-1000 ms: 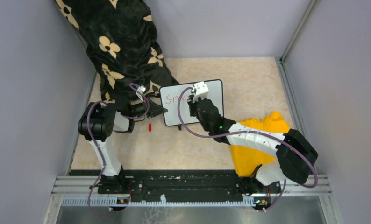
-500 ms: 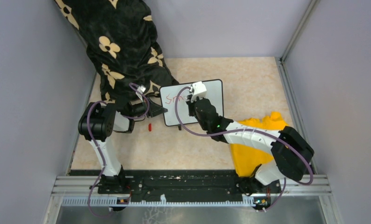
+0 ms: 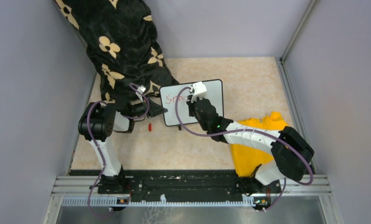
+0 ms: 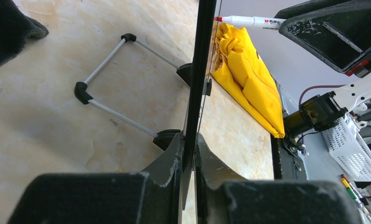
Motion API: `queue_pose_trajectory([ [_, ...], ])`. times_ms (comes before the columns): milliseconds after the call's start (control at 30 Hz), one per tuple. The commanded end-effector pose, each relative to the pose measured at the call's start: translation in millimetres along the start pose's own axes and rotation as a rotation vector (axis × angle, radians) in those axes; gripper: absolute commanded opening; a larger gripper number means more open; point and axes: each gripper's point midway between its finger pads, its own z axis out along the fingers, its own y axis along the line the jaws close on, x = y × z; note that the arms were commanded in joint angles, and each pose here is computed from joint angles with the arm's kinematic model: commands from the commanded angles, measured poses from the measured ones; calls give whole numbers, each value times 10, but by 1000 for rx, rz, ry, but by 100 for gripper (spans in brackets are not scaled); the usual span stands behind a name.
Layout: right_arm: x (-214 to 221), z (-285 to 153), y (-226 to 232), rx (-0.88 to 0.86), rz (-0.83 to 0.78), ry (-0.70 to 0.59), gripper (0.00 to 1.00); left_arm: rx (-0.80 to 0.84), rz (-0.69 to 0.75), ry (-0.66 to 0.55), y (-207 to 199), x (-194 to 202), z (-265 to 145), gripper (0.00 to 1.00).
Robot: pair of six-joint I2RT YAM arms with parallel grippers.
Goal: Write a sentence on the whiteboard
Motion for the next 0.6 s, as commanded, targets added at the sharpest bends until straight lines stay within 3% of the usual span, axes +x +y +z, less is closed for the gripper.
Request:
queue_pose_trajectory([
  [0,-55,-24,-77,15,28,-22,0,-7,-35,21,32,119,-26,0],
  [567,-205,-128,-68,-9,63,-49,0,-8,-35,20,36,119,-30,0],
])
